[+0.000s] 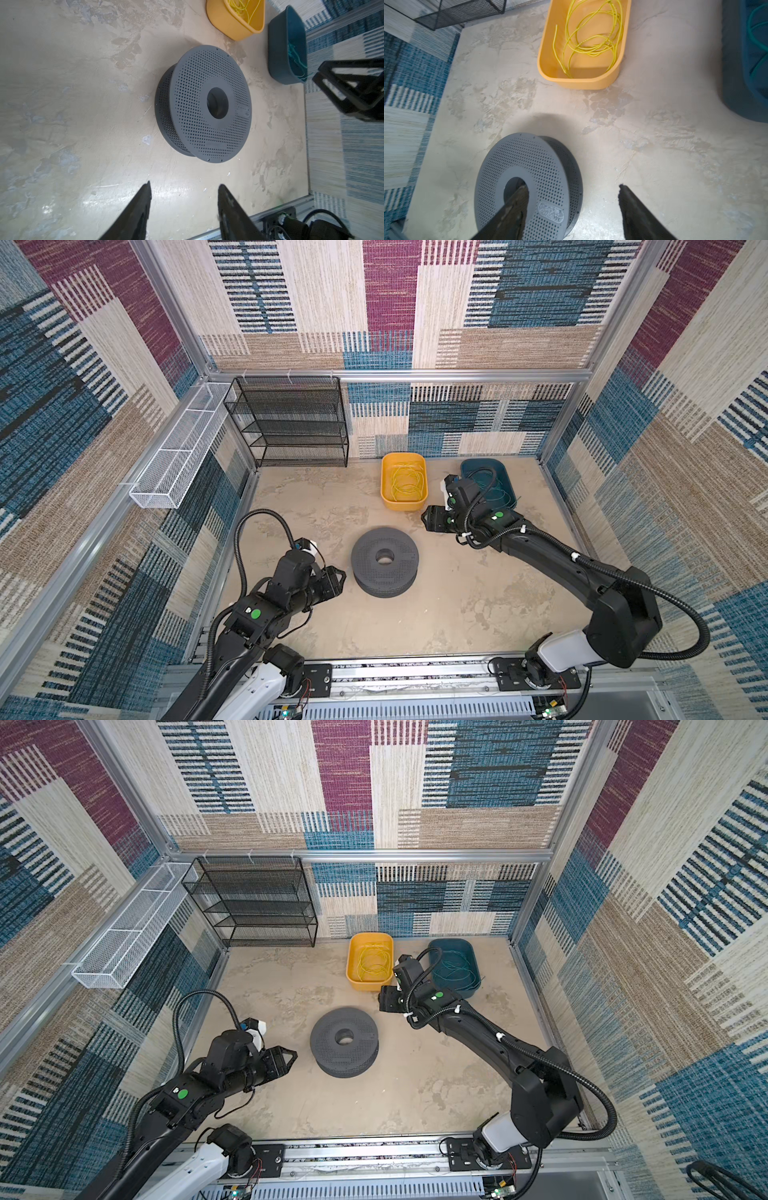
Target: Wrap the cables
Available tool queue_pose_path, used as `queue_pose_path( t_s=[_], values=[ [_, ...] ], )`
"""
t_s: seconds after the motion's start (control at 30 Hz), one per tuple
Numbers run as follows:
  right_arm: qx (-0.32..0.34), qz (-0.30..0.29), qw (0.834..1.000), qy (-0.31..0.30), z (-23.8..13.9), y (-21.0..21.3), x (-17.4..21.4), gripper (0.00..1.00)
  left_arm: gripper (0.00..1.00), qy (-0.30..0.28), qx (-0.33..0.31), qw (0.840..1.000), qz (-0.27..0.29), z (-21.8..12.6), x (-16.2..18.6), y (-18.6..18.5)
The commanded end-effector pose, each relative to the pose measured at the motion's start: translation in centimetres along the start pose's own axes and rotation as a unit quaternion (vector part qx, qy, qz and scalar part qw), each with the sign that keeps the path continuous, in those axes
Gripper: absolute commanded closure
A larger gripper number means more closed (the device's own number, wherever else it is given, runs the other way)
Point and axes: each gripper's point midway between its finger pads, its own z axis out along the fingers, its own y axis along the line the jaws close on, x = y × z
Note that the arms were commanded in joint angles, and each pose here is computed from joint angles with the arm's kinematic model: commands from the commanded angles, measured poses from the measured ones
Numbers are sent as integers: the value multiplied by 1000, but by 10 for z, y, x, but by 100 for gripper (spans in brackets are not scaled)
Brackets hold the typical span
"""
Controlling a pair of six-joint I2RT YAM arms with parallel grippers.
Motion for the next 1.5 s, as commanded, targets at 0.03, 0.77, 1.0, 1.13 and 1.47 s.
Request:
queue_pose_path(
  t_s=[0.03, 0.77, 1.0, 1.13, 1.47],
  values=[
    [-26, 10, 999, 15, -6, 2, 18, 29, 46, 19, 21, 999, -37, -4, 8, -6],
    [65, -35, 996, 48, -26, -4, 11, 32, 46, 104, 55, 993, 35, 1, 31, -22],
    [60, -20, 998, 6, -5, -8, 7, 32, 47, 116, 35, 992, 24, 16, 36, -13],
    [14, -33, 999, -33, 18, 8, -5, 28, 47, 116, 33, 993, -1, 26, 40, -8],
    [21, -122, 992, -29, 98, 32, -48, 39, 47, 85, 1, 996, -33, 51, 19, -7]
  ],
)
